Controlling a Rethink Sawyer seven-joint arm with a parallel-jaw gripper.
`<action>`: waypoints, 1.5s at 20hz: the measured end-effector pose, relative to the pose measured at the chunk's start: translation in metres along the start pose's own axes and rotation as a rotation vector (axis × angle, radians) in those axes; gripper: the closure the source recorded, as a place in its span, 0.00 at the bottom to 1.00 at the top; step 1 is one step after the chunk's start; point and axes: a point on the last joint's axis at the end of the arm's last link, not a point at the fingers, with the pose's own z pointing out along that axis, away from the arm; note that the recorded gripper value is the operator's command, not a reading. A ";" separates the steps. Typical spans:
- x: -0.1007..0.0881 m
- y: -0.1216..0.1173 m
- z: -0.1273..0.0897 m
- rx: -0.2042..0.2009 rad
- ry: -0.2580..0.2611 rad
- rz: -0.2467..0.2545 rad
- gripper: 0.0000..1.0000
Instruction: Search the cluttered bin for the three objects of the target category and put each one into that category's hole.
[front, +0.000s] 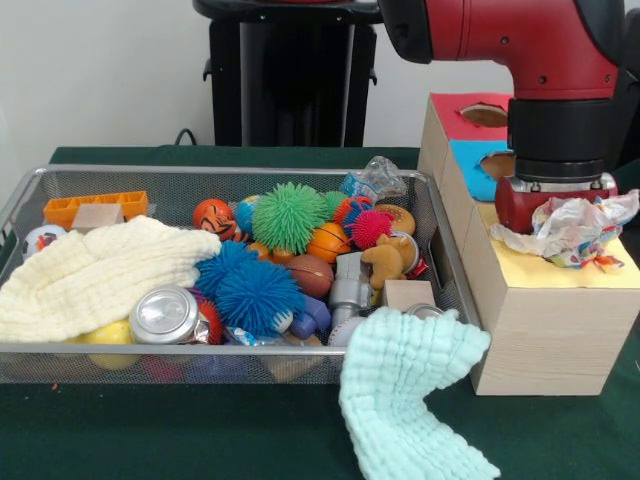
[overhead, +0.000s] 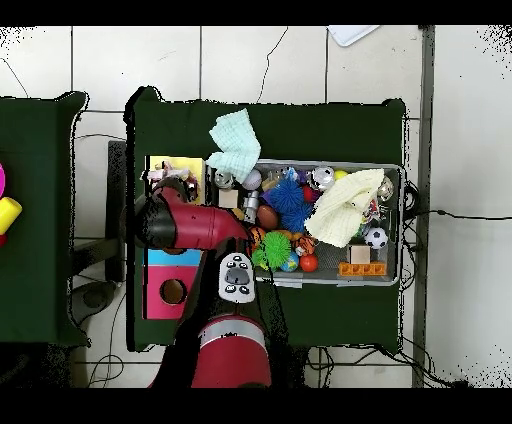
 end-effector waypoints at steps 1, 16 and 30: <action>0.000 0.000 -0.002 0.000 0.000 -0.001 0.00; -0.003 0.000 -0.062 0.013 0.070 -0.021 0.00; -0.003 0.000 -0.063 0.013 0.069 -0.022 0.00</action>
